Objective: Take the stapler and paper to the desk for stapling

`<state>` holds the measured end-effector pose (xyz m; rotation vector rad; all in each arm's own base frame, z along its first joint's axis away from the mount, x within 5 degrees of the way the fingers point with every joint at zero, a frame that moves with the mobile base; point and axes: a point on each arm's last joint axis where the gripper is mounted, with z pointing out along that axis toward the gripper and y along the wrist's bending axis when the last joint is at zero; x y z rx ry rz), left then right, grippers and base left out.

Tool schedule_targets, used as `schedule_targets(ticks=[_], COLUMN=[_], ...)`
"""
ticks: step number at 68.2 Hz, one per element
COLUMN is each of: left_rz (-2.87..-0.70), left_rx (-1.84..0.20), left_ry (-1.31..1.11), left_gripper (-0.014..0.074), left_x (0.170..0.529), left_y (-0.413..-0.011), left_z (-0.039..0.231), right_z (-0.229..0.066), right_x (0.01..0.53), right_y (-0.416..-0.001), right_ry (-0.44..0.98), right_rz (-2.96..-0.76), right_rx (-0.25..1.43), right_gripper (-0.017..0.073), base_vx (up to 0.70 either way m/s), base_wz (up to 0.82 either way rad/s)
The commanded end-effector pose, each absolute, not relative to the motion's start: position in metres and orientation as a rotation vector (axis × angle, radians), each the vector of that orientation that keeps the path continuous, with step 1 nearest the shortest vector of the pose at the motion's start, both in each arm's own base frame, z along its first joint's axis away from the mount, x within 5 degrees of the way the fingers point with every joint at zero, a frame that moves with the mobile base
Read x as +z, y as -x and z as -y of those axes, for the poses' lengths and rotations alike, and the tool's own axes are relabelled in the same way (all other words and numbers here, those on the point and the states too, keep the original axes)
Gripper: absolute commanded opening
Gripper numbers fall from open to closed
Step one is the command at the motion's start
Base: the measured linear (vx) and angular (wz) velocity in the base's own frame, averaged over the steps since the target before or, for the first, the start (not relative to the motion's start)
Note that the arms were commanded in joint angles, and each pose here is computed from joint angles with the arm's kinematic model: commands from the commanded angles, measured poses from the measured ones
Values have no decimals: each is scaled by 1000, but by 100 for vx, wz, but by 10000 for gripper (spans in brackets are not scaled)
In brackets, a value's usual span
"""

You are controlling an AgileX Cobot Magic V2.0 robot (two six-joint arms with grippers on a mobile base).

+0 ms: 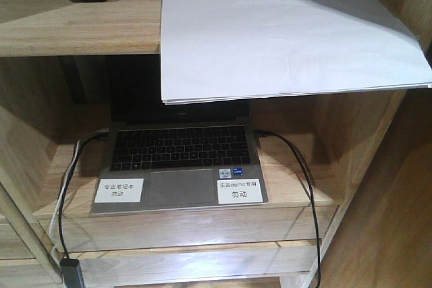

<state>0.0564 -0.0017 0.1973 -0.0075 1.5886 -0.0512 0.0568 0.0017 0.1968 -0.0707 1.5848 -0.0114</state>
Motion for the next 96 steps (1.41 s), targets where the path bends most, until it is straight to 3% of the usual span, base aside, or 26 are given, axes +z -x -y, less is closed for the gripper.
schedule_targets(ticks=[1, 19, 28, 38, 50, 61, 74, 96], left_rz=[-1509, -1499, -1373, -1135, -1059, -1129, -1365, -1473], left_rx=[-64, -64, -63, -64, -68, -72, -76, -75], left_ry=[15, 15, 18, 26, 23, 16, 8, 6], left_gripper=[-6, -6, -6, -6, -6, -6, -6, -6], left_x=[201, 202, 214, 240, 281, 322, 360, 367], left_y=[-56, -56, -54, -46, -34, -26, -39, -55], left_z=[2, 2, 1, 0, 0, 1, 2, 3], right_z=[-2, -2, -2, -2, -2, -2, -2, -2], right_x=[203, 203, 203, 203, 203, 203, 203, 203], right_y=[-56, -56, -56, -56, -56, -56, -56, -56], right_ry=[77, 77, 77, 77, 77, 77, 77, 77], right_rz=[-1502, -1502, -1502, -1502, -1502, -1502, -1502, -1502], right_rx=[-15, -15, -15, -15, -15, -15, -15, -15], right_gripper=[-10, -10, -10, -10, -10, -10, -10, -10], base_vx=[0, 0, 0, 0, 0, 0, 0, 0], base_wz=[0, 0, 0, 0, 0, 0, 0, 0])
